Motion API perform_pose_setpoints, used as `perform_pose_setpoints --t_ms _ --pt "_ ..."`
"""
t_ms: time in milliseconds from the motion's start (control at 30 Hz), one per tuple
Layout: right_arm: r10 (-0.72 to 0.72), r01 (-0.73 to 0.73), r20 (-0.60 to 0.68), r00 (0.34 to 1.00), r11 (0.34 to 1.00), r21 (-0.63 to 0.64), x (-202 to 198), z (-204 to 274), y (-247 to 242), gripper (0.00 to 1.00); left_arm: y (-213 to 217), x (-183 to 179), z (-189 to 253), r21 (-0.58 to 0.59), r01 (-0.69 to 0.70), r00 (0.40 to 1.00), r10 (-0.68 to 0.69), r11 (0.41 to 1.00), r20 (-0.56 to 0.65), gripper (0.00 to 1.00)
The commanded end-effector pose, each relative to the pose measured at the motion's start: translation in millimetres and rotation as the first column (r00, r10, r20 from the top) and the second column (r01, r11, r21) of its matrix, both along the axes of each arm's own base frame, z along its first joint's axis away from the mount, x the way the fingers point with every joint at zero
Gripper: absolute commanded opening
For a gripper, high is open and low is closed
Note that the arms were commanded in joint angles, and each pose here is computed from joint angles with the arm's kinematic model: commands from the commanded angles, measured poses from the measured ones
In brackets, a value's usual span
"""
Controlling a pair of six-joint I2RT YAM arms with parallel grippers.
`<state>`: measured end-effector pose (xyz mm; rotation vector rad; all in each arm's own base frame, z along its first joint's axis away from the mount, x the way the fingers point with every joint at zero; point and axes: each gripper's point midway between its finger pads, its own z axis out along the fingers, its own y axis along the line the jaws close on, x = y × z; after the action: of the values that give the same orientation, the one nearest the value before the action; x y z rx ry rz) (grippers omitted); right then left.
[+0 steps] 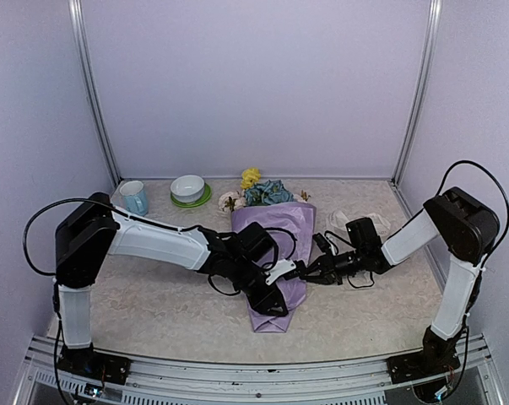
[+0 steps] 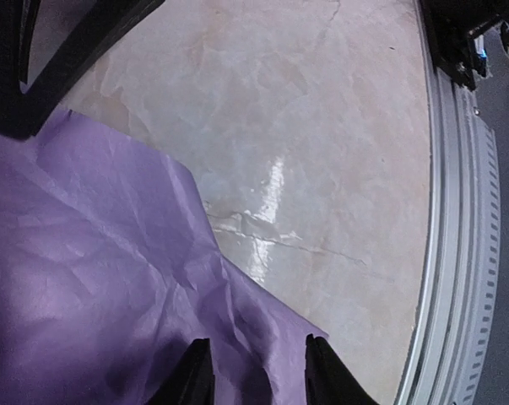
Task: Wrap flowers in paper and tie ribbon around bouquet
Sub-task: Press the fold line on the folded wrapping paper.
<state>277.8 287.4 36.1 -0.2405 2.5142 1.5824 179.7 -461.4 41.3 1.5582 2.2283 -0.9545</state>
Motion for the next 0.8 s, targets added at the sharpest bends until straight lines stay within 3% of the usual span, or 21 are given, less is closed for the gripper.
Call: perform_pose_setpoints --t_ms 0,67,133,300,533,767 --pt "0.018 -0.018 0.029 0.999 1.0 0.003 2 2 5 0.0 -2 1 73 -0.181 -0.049 0.997 0.058 0.982 0.048 0.42" --pt "0.02 -0.019 0.035 0.999 1.0 -0.013 4 1 4 0.0 14 9 66 -0.137 -0.115 0.991 0.124 0.984 0.059 0.42" --pt "0.022 -0.021 0.036 0.999 0.999 -0.026 4 -1 3 0.0 34 15 38 -0.022 -0.189 0.979 0.19 0.982 0.069 0.34" --pt "0.02 -0.018 0.048 0.999 0.999 -0.048 7 -2 2 0.0 58 -4 -26 0.215 -0.195 0.98 0.183 0.957 0.075 0.18" --pt "0.016 -0.012 0.053 0.998 0.997 -0.07 6 -3 -1 0.0 67 -48 -42 0.275 -0.125 0.992 0.126 0.953 0.014 0.16" --pt "0.016 -0.012 0.055 0.998 0.997 -0.073 6 -3 -1 0.0 68 -89 -24 0.216 -0.04 0.995 0.058 0.976 -0.079 0.16"
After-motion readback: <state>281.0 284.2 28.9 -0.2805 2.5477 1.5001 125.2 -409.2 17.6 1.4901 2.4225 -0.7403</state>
